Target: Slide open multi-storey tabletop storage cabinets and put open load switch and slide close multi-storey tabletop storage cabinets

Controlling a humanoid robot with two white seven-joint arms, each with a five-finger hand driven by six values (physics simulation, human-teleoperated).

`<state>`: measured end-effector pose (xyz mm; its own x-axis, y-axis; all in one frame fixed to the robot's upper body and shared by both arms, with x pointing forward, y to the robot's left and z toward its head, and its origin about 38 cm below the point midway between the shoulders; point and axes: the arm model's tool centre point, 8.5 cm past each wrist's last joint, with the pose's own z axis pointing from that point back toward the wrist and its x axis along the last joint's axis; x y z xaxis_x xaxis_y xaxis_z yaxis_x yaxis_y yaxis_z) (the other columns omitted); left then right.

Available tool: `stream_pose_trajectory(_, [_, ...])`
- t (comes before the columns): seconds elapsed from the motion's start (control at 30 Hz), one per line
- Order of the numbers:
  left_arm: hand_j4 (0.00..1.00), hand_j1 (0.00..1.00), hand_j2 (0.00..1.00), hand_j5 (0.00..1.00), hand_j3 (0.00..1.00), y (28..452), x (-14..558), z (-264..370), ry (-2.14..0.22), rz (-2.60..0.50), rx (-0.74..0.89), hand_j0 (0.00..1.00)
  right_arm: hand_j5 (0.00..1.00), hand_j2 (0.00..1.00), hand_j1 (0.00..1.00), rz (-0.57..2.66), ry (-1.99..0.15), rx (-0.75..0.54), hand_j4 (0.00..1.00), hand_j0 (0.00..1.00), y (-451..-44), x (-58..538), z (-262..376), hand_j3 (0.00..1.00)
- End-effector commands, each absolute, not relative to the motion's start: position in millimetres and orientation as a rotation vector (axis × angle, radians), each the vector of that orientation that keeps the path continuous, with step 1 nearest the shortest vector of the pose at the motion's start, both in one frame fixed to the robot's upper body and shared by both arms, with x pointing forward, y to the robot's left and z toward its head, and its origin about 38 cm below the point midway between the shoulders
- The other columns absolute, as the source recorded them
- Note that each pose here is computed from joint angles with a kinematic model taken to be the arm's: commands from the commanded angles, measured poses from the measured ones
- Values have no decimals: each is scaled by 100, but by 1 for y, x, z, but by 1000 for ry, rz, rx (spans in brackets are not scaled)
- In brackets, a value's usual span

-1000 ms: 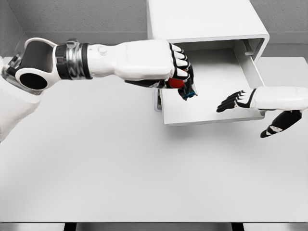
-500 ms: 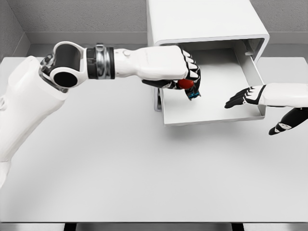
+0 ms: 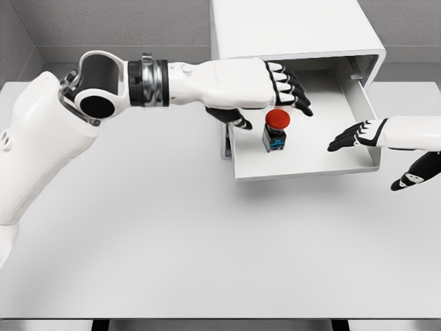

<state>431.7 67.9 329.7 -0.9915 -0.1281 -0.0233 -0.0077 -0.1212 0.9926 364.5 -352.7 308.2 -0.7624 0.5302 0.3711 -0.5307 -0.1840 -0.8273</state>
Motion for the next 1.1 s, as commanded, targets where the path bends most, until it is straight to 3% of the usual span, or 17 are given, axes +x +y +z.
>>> stream_pose_trajectory(0.0, [95,95,95,95,95,70,419,341,-2089,-2272,105,95,100,100,100,1991,-1401,1,100,100,-353,365,309,100])
stream_pose_trajectory(0.13, [100,100,100,100,100,174,383,381,-2075,-2202,10,100,100,100,100,2001,-1422,5,100,100,-346,368,311,100])
stream_pose_trajectory(0.23, [100,100,100,100,100,257,380,364,-1824,-2154,121,100,100,100,100,2018,-1441,37,100,100,-333,371,306,100])
stream_pose_trajectory(0.33, [100,100,100,100,100,289,374,341,-1692,-2125,122,100,100,100,100,2082,-1433,14,100,100,-321,376,302,100])
stream_pose_trajectory(0.47, [100,100,100,100,100,307,381,333,-1638,-2084,148,100,100,100,100,2134,-1431,-51,100,100,-317,381,307,100])
stream_pose_trajectory(1.07, [100,100,100,100,100,302,378,316,-1628,-2080,93,100,100,100,100,2147,-1377,-75,100,100,-315,400,281,100])
